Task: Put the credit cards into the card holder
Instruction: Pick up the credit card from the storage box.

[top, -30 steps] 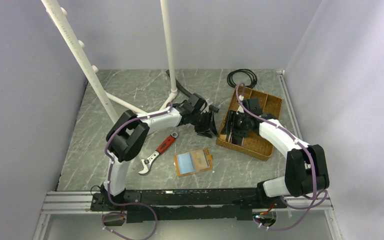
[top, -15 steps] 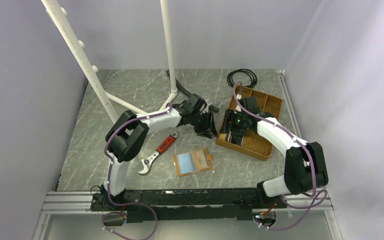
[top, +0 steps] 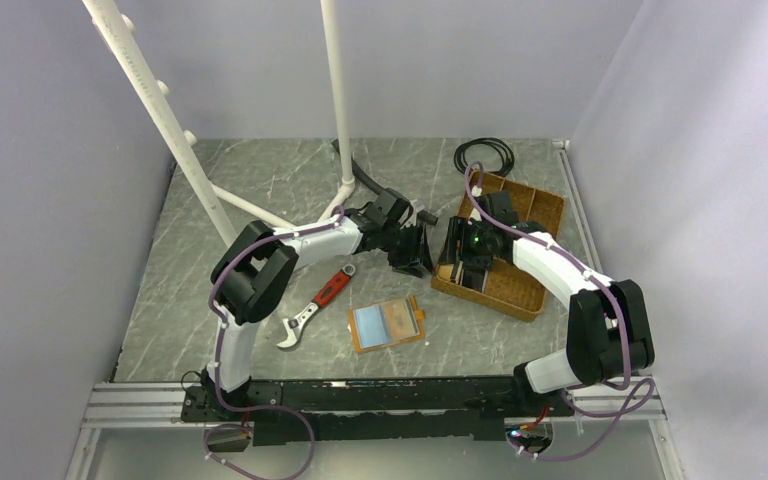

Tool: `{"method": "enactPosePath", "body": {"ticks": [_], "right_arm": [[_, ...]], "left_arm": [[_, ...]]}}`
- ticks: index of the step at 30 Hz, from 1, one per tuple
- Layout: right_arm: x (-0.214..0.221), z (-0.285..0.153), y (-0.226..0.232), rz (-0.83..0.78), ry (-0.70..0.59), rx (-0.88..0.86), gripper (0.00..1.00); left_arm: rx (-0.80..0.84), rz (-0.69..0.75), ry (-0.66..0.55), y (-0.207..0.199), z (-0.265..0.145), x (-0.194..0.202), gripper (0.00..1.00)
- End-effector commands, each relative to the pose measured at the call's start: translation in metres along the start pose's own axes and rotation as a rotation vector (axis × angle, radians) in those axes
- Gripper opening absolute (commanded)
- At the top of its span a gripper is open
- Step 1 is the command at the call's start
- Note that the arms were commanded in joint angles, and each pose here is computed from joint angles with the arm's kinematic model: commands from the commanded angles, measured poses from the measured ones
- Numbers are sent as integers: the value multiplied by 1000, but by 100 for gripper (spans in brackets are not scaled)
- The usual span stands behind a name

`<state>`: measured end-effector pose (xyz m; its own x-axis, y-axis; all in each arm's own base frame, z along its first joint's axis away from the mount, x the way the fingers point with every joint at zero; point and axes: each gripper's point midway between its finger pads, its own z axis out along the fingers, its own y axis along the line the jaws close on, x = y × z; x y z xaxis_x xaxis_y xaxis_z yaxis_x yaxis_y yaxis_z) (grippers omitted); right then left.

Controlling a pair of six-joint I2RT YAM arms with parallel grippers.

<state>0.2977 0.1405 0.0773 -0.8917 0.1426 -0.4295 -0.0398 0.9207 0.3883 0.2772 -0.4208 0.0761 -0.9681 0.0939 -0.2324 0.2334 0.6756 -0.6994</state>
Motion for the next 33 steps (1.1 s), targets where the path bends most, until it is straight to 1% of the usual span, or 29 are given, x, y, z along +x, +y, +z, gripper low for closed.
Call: {"method": "enactPosePath", "body": {"ticks": [1, 10, 16, 33], "right_arm": [[-31, -5, 13, -29, -99, -26, 65], [-33, -13, 20, 18, -93, -43, 65], [-26, -12, 18, 65, -71, -32, 61], [-4, -18, 19, 55, -27, -32, 61]], "left_arm": [[67, 38, -36, -26, -16, -7, 46], [66, 43, -36, -27, -19, -7, 46], [69, 45, -33, -27, -19, -7, 46], [77, 43, -34, -27, -20, -5, 46]]}}
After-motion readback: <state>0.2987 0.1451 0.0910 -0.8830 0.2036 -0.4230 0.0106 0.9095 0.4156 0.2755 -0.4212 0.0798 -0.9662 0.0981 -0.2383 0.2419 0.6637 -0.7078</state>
